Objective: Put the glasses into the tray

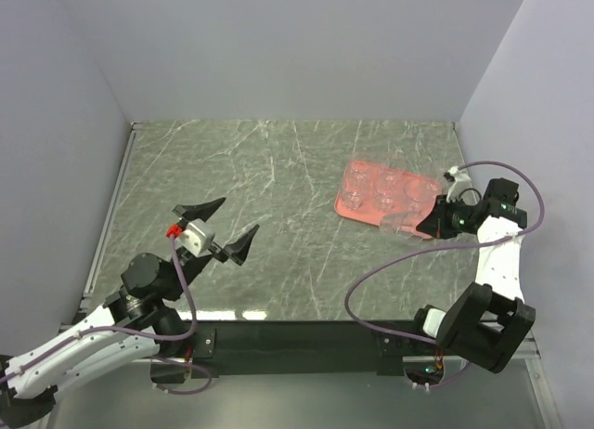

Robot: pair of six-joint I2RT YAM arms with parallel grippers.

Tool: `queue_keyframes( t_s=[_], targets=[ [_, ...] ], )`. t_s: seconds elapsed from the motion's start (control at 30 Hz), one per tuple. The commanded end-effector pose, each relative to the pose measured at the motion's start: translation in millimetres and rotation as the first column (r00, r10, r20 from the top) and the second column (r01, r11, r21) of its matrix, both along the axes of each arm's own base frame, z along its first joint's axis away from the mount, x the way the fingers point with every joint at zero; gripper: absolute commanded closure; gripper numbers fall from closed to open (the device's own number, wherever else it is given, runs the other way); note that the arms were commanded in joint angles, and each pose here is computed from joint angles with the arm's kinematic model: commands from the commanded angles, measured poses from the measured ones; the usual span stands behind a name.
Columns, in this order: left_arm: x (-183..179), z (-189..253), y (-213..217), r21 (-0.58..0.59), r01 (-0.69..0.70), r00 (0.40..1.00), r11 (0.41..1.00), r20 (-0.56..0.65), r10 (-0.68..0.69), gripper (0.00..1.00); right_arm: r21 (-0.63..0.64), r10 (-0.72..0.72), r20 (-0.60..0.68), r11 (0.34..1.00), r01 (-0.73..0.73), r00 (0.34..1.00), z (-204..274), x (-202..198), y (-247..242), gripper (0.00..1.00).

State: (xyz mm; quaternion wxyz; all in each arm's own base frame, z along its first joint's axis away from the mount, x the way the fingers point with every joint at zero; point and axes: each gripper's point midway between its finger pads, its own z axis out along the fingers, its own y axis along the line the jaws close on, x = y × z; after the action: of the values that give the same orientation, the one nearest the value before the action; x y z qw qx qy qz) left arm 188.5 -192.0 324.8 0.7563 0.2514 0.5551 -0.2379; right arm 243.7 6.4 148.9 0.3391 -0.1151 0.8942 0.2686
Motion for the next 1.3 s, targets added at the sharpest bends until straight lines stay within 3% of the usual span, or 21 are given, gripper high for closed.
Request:
queue_keyframes(
  t_s=[0.0, 0.2, 0.33, 0.67, 1.27],
  targets=[
    [19, -36, 27, 0.076, -0.175, 0.978, 0.982, -0.098, 0.182, 0.01, -0.092, -0.211, 0.107, 0.971, 0.221, 0.972, 16, 32, -40, 1.00],
    [38, -68, 30, 0.224, -0.253, 0.929, 0.941, -0.213, 0.301, 0.01, -0.180, -0.413, 0.118, 0.885, 0.429, 0.903, 14, 47, -81, 1.00],
    [40, -73, 24, 0.265, -0.232, 0.927, 0.936, -0.233, 0.295, 0.01, -0.213, -0.469, 0.086, 0.853, 0.476, 0.879, 6, 48, -96, 1.00],
    [33, -53, 41, 0.157, -0.260, 0.942, 0.953, -0.176, 0.286, 0.01, -0.233, -0.523, 0.025, 0.826, 0.514, 0.852, -15, 53, -110, 1.00],
    [35, -58, 39, 0.172, -0.256, 0.940, 0.951, -0.187, 0.287, 0.01, -0.270, -0.546, -0.044, 0.813, 0.517, 0.836, -49, 59, -123, 1.00]
  ],
)
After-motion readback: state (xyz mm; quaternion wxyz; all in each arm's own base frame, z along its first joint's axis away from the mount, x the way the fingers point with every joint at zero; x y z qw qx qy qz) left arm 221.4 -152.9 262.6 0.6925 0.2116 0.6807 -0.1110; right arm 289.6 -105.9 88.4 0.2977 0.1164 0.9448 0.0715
